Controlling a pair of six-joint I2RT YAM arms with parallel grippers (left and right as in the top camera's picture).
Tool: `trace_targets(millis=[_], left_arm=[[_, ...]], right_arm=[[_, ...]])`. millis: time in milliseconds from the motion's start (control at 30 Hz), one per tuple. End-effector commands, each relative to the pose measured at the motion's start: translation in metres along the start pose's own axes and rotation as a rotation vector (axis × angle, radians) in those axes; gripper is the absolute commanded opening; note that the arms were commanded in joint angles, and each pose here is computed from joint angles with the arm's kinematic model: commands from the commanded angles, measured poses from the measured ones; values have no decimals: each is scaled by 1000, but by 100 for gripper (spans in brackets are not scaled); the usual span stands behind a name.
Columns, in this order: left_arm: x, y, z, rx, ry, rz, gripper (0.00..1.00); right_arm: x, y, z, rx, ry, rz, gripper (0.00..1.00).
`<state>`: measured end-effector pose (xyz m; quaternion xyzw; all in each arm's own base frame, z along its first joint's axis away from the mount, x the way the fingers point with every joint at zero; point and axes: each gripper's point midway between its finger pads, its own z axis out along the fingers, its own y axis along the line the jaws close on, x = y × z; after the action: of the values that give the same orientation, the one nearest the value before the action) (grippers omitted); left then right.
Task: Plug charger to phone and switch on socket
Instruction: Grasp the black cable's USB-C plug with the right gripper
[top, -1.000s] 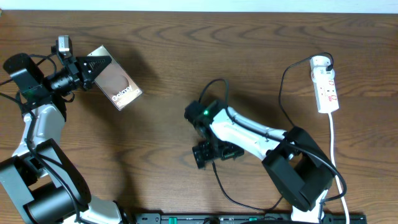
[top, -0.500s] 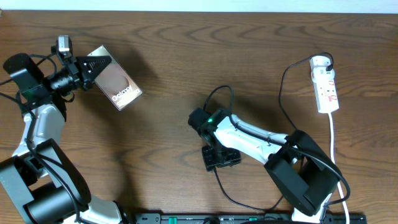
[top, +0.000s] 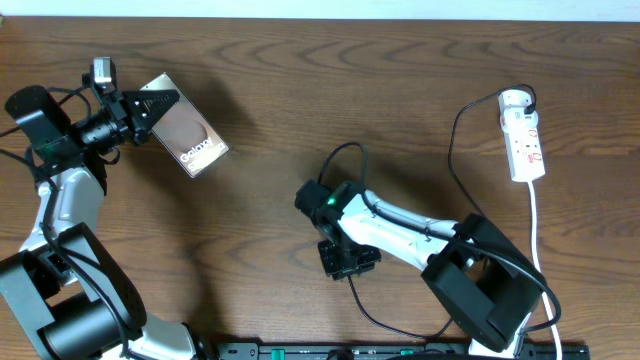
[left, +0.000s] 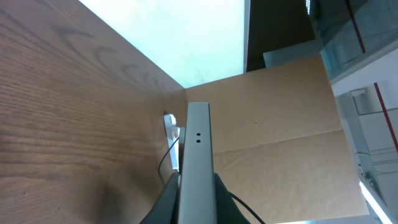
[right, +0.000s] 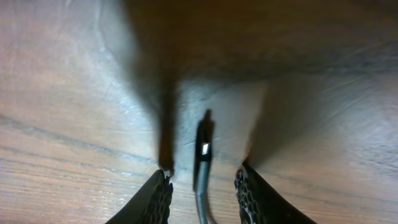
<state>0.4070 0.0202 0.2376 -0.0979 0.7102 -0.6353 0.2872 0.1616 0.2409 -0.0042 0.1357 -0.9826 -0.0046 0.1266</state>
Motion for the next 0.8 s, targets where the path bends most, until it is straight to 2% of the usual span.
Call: trace_targets(millis=[0,433,767], left_arm=[[1,-4,-2,17,19,21,7],[1,-4,-2,17,19,21,7],[1,-4,-2,17,19,21,7]], right_arm=[[9,0,15,10,39,5,28],[8,-3,15,29,31,58,16],[6,-5,15,39,25,78,18]])
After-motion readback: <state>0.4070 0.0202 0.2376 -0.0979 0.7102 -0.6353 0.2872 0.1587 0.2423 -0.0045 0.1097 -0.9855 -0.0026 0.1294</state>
